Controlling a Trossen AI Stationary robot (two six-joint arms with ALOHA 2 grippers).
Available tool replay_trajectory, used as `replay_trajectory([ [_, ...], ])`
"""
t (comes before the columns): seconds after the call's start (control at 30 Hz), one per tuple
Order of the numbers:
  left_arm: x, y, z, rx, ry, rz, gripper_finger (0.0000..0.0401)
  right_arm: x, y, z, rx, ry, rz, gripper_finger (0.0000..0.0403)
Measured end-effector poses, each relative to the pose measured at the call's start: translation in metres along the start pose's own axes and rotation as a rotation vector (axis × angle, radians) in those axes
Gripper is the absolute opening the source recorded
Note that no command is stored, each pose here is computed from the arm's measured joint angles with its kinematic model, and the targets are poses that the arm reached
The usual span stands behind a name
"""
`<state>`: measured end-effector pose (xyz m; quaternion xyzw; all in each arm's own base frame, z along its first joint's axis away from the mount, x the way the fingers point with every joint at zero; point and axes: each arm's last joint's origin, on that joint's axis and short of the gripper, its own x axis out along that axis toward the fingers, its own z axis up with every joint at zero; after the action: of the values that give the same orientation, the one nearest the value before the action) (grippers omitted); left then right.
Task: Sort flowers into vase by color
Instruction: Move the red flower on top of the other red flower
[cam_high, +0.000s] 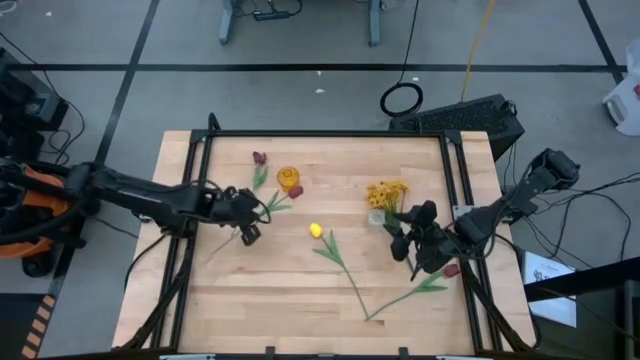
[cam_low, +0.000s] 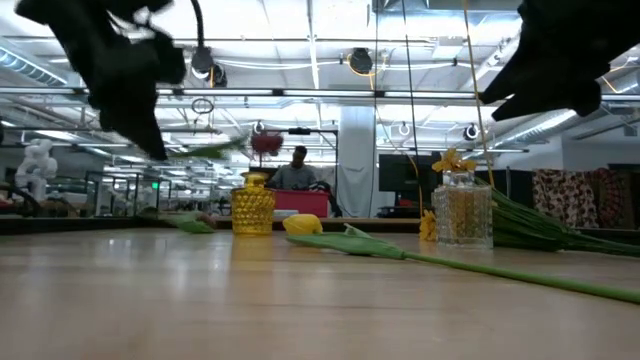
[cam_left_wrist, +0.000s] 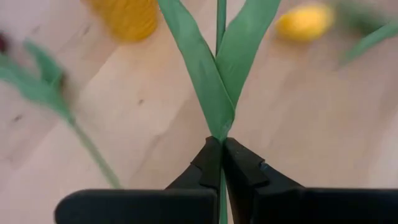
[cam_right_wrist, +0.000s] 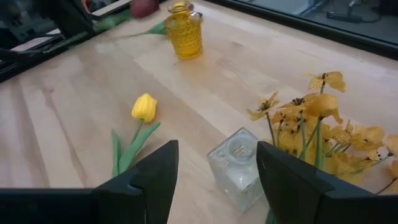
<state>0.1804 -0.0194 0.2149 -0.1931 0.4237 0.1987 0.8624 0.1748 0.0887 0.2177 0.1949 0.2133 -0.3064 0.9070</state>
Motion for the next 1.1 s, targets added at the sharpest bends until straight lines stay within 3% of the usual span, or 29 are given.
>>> replay_trajectory([
  [0.07, -0.012, -0.003, -0.001, -0.045, -0.053, -0.049, 0.0012, -0.001, 0.001, -0.001, -0.004, 0.002, 0.008, 0.0208],
  [0.13, -0.02, -0.002, -0.005, -0.108, -0.103, -0.017, 0.0012, -0.003, 0.001, -0.002, -0.004, 0.004, 0.016, 0.0208],
  [0.33, -0.022, 0.022, -0.02, -0.291, -0.249, 0.353, 0.0012, -0.007, 0.006, -0.004, 0.012, -0.001, 0.055, 0.0208],
  [0.4, -0.014, 0.029, -0.022, -0.324, -0.272, 0.402, 0.0012, -0.008, 0.008, -0.003, 0.034, -0.002, 0.077, 0.0208],
  [0.7, 0.034, 0.056, -0.055, -0.443, -0.182, 0.405, 0.0012, -0.02, 0.025, 0.004, 0.125, 0.25, 0.25, 0.0208],
  [0.83, 0.044, 0.067, -0.069, -0.487, -0.152, 0.45, 0.0015, -0.021, 0.034, -0.005, 0.135, 0.289, 0.259, 0.0208],
  [0.97, 0.049, 0.069, -0.073, -0.524, -0.178, 0.423, 0.0034, -0.001, 0.058, -0.025, 0.163, 0.232, 0.256, 0.0208],
  [1.1, 0.05, 0.069, -0.073, -0.507, -0.177, 0.418, 0.0075, 0.028, 0.094, -0.044, 0.098, 0.238, 0.291, 0.0208],
])
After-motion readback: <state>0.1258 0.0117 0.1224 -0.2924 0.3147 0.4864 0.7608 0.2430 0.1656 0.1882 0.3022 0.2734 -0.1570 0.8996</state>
